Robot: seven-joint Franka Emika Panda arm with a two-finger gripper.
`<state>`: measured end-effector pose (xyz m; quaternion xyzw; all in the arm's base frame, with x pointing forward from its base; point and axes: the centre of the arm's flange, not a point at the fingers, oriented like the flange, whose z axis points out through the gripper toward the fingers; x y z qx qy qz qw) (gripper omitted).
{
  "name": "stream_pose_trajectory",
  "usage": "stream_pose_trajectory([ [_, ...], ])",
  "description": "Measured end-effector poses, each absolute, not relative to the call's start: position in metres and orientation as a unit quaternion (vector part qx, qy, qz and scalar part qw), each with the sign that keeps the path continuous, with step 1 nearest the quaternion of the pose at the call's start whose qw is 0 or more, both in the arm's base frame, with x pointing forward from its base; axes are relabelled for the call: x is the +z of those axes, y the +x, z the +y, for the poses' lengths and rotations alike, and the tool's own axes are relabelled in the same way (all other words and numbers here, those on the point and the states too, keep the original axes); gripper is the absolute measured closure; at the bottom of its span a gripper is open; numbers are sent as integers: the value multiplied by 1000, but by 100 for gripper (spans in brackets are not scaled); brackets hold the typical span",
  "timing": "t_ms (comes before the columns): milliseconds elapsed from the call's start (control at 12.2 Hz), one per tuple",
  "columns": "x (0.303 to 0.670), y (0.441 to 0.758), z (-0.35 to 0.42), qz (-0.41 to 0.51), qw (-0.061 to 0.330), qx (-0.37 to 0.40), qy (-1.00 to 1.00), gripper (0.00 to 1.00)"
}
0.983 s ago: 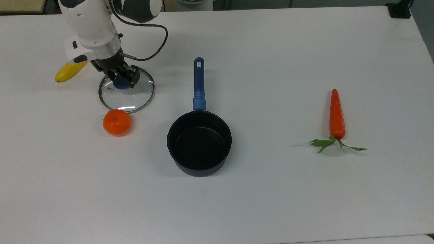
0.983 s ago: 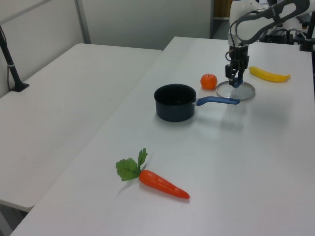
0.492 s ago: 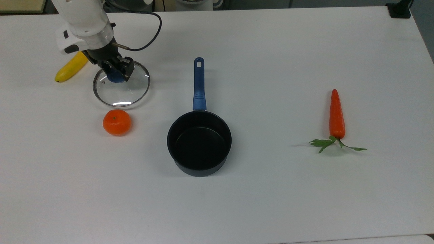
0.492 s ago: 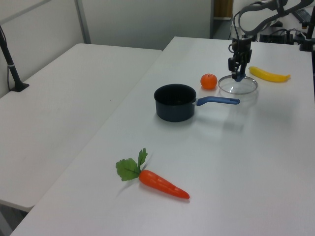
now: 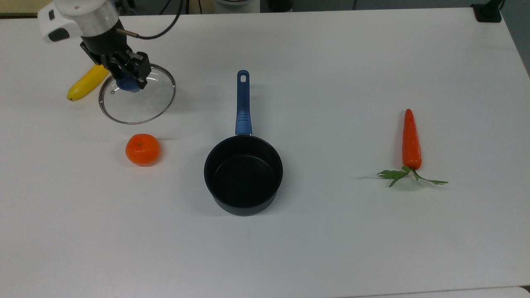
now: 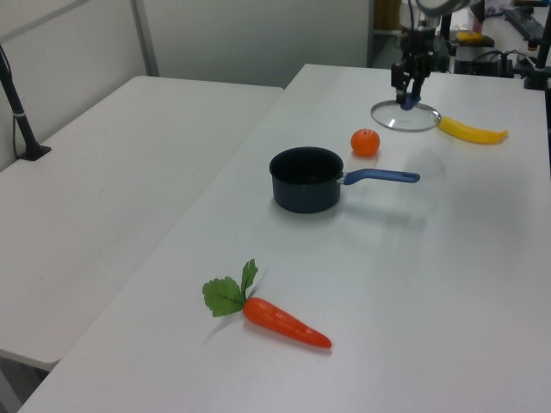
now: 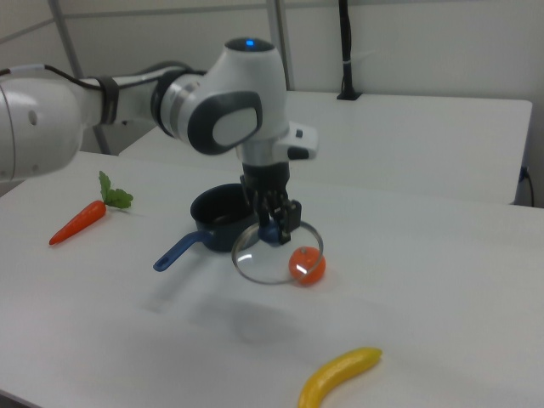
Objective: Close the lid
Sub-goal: 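Lift the glass lid and carry it over the dark blue saucepan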
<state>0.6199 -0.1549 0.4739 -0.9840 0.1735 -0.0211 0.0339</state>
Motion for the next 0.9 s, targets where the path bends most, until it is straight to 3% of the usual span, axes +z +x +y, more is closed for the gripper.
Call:
stream_pose_trajectory([
  [246, 502, 630, -134, 218, 43, -14, -975, 39],
  [573, 486, 668, -44, 265, 36, -3, -964, 39],
  [901, 488, 683, 14, 299, 42, -8, -953, 39],
])
